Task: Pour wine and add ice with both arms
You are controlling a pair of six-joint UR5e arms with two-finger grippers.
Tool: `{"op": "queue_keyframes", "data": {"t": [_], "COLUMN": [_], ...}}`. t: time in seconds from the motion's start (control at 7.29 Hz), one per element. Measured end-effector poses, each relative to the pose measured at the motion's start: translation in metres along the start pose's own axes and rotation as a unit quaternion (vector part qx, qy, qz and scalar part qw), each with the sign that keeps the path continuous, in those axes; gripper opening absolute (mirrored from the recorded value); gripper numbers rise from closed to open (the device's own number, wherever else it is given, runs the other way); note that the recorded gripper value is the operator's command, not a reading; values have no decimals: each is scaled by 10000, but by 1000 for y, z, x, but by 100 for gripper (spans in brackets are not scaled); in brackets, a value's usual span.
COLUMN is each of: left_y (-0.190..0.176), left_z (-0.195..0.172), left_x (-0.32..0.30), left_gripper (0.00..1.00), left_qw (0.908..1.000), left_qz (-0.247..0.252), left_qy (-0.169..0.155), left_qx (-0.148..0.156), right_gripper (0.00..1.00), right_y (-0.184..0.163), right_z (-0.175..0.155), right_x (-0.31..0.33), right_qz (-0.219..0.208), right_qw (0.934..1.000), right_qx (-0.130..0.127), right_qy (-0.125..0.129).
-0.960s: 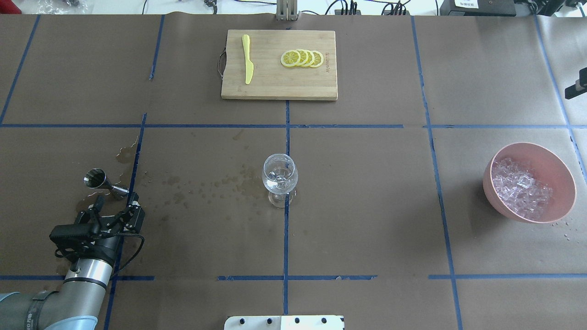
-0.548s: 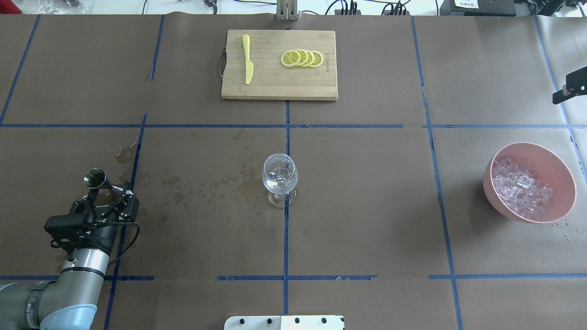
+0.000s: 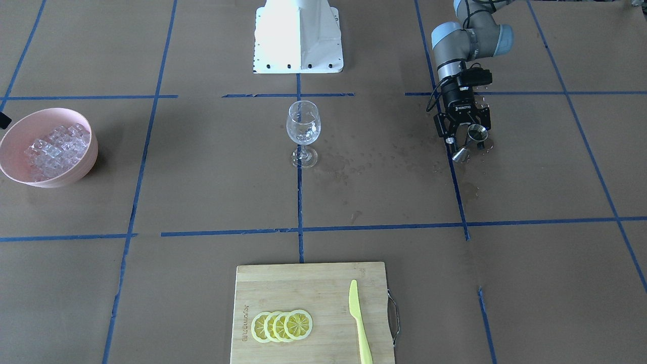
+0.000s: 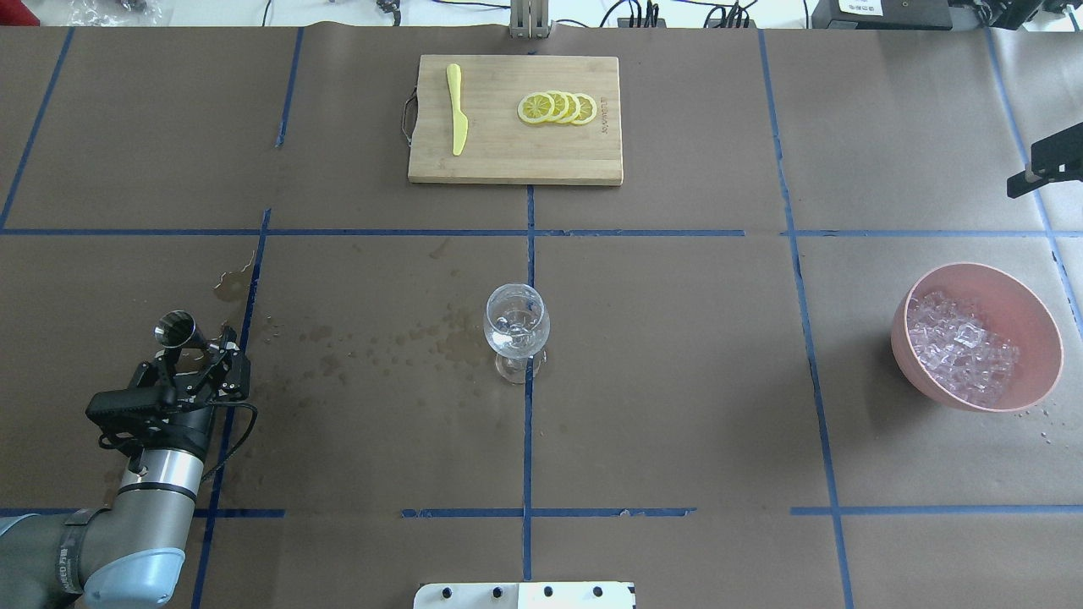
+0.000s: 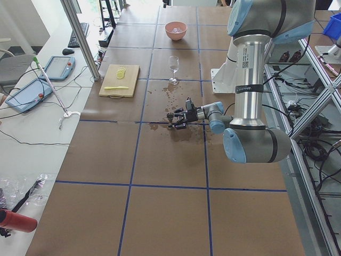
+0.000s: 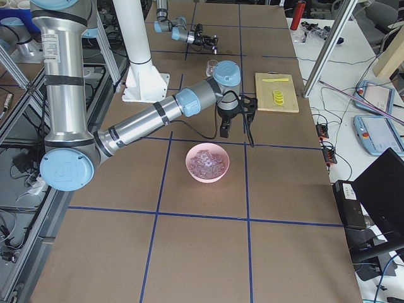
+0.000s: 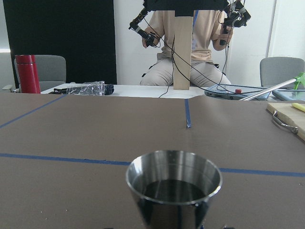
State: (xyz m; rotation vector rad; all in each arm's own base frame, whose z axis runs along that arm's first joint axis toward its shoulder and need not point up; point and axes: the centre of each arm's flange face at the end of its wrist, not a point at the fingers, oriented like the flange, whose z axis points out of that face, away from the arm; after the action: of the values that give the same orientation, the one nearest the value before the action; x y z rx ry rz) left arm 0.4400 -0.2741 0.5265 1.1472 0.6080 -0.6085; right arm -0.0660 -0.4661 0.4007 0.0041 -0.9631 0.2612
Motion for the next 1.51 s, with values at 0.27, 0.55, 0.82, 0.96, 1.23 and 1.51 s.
{"op": "queue_keyframes", "data": {"t": [0.27, 0.55, 0.82, 0.96, 1.23, 1.51], "left_y": [0, -1, -12, -24, -50, -74], "left_z": [2, 3, 5, 6, 10, 14], "left_x": [1, 0, 3, 7, 17, 49], "left_gripper": [18, 0, 0, 0, 0, 0], "left_qw": [10000, 10000, 9996, 9992, 9994, 9995], "left_qz": [-7, -40, -276, -391, -256, -51], "left_qy": [-12, -23, -19, -14, -29, 23], "left_qx": [14, 27, 71, 110, 217, 312], "right_gripper": [100, 100, 100, 100, 100, 100], "right_y": [0, 0, 0, 0, 1, 4], "right_z": [0, 0, 0, 0, 4, 13], "right_x": [0, 0, 0, -1, -1, -4], "right_qz": [-3, -3, -4, -5, -35, -118], "right_qw": [10000, 10000, 10000, 10000, 9999, 9997], "right_qx": [-2, -2, -2, -4, 38, 61], "right_qy": [-1, -1, -1, -1, 89, 223]}}
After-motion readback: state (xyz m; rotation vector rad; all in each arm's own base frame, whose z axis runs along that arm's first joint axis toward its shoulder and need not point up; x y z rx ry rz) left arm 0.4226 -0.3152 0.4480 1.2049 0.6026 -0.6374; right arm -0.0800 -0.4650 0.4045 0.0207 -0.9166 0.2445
